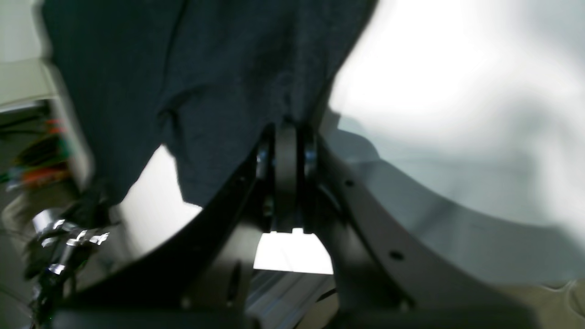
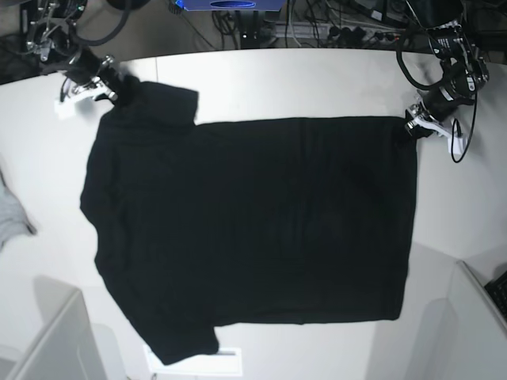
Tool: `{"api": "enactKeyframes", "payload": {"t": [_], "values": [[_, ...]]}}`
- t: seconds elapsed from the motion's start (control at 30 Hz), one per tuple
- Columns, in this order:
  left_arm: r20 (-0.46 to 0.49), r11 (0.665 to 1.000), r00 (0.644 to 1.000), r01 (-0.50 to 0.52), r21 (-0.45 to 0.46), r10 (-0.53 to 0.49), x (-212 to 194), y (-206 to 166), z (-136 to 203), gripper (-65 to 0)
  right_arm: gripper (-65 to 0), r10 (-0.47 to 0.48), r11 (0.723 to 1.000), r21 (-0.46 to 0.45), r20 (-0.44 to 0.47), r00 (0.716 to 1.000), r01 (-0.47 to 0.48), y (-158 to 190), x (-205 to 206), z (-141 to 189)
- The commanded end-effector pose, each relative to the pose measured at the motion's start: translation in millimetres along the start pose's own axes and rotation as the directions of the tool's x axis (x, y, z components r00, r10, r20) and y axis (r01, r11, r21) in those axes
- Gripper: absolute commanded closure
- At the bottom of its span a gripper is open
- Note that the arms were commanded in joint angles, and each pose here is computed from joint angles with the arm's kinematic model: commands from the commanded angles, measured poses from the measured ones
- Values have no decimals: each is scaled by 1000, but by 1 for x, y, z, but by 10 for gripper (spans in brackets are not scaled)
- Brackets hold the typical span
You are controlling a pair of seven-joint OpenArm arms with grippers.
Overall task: Fold the T-shirt properly
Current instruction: 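Grasp the shoulder corners with both grippers and pull them apart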
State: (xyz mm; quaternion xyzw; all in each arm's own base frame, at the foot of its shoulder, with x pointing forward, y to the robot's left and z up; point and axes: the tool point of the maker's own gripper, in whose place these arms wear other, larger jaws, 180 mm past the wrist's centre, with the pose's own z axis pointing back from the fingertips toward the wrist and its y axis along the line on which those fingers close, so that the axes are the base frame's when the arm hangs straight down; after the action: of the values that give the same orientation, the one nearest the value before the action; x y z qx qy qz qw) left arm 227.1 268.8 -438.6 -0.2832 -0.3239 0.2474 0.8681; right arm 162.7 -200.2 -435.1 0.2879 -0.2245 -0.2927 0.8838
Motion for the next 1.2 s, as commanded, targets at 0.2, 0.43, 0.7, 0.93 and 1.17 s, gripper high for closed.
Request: {"api": "enactKeyframes", "payload": {"t": [0.2,0.43,0.7,0.93,1.17], "values": [[-56,997,997,47,54,-44,-14,11,22,0,0,70,998,-14,79,994,-69,9,15,35],[-75,991,992,111,76,-105,-18,11,40,0,0,73,996,-54,42,996,-71,-3,-6,50],[-110,982,981,167,93,-157,-31,9,60,0,0,87,994,-75,19,996,-85,0,-28,68],[-107,974,978,194,115,-182,-27,1,70,0,0,109,992,-69,24,994,-107,7,-27,72],[-102,975,975,204,82,-196,-15,-12,59,0,0,178,984,-6,99,979,-178,39,4,64]]}}
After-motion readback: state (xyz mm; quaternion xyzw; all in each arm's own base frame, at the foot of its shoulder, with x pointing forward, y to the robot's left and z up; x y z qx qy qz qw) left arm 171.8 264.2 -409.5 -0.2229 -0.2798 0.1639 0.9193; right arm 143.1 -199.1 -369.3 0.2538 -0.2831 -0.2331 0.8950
